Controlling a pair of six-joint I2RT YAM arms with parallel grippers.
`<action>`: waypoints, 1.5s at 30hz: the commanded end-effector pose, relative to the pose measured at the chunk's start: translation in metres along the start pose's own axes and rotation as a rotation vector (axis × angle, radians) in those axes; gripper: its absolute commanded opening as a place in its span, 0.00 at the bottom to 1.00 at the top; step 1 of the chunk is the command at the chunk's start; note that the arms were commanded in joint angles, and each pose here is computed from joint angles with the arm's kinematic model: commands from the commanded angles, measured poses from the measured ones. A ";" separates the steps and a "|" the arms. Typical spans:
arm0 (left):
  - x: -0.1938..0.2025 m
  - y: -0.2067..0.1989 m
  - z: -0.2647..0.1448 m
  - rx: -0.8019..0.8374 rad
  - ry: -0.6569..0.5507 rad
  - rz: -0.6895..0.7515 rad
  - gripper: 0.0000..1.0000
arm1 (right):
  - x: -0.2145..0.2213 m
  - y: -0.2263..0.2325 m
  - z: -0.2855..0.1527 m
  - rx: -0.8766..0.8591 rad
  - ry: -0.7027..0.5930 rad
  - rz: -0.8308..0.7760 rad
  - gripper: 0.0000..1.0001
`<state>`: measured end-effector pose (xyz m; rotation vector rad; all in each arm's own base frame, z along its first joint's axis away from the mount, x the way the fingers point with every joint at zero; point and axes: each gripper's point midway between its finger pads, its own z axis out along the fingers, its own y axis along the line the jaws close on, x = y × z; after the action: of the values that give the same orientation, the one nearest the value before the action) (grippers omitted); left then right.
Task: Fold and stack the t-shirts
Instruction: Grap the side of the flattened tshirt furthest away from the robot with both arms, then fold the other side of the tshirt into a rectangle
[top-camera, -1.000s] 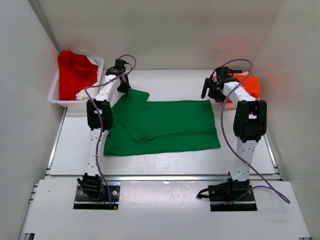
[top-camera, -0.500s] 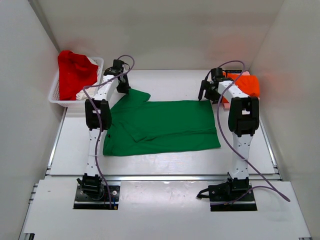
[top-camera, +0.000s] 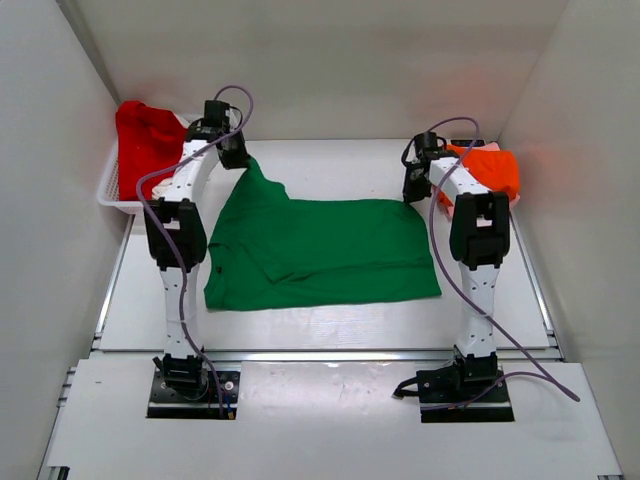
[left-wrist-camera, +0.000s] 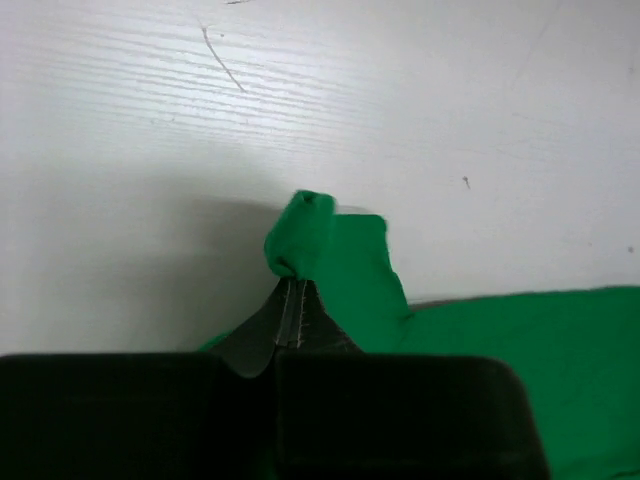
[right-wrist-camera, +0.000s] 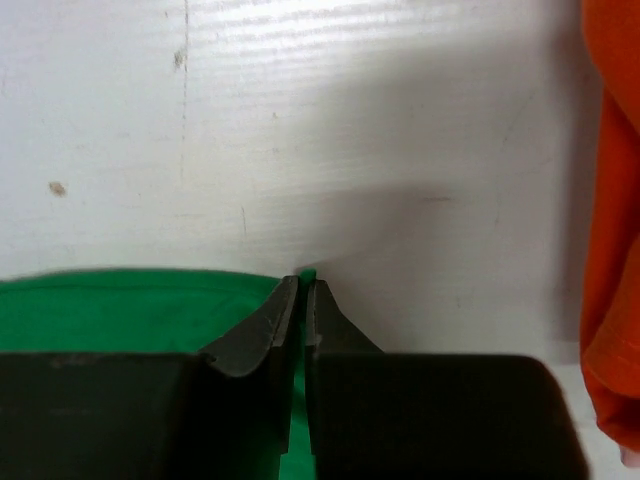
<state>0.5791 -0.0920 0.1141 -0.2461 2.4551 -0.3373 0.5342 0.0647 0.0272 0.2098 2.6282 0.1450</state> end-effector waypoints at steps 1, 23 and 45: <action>-0.025 -0.012 -0.058 0.039 -0.086 0.028 0.00 | -0.030 -0.003 -0.043 -0.024 -0.111 -0.031 0.00; 0.148 0.065 -0.125 -0.042 0.061 0.019 0.00 | 0.084 -0.003 -0.132 -0.286 -0.222 -0.034 0.00; 0.214 0.064 -0.159 -0.023 0.117 0.026 0.00 | 0.130 -0.025 -0.130 -0.242 -0.169 -0.047 0.00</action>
<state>0.3134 -0.0530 0.0812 -0.2309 2.6128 -0.2969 0.3462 0.0598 0.0654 0.0973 2.4771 0.4326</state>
